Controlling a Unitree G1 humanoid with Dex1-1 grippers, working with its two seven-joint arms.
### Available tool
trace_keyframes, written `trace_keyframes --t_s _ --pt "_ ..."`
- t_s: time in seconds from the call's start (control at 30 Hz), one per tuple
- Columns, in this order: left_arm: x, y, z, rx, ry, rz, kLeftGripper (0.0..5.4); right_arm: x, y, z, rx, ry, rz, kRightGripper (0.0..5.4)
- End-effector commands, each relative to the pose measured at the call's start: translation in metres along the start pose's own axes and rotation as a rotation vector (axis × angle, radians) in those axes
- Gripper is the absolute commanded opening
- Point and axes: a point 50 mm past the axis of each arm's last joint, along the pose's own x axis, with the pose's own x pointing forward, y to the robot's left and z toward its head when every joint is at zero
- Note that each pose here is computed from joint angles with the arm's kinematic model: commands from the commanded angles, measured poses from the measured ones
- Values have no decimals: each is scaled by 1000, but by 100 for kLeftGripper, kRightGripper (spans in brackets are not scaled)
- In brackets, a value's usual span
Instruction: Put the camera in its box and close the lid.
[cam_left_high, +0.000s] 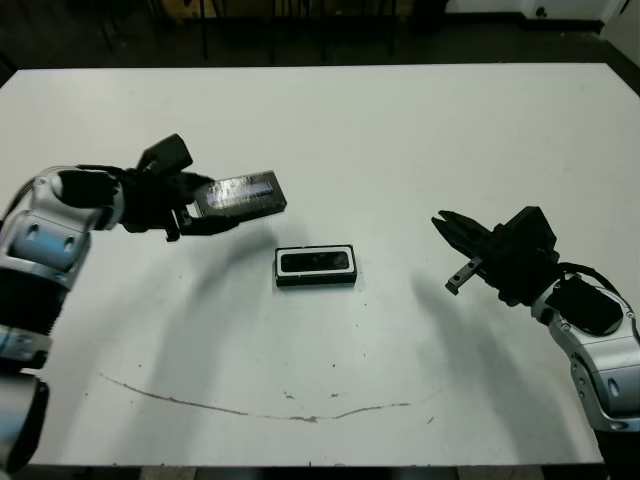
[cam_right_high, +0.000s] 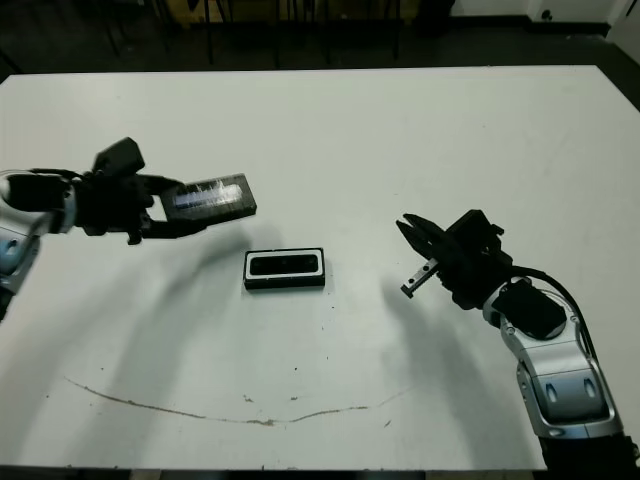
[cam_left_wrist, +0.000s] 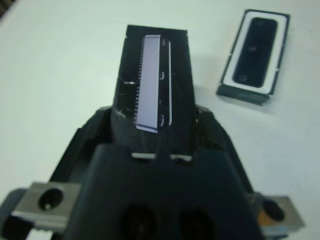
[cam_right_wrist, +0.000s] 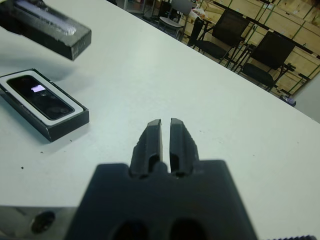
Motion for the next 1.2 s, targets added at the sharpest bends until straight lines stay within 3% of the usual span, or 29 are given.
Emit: trace_keyframes --t_s 0.03,0.33,0.6,0.8,1.2 --pt "9 0 -9 -58 -4 -32 277 -1 -1 -5 -16 33 9 0" --pt "20 -5 -24 -322 -244 -163 277 -1 0 -11 20 23 19 0" --pt "27 -11 -26 -436 -278 -314 277 -1 1 -11 -11 33 25 0" --pt "31 -16 -23 -404 -303 -387 277 -1 2 -11 -5 34 25 0" --pt "48 -30 -20 -313 -164 -530 277 -2 2 -10 -24 44 23 0"
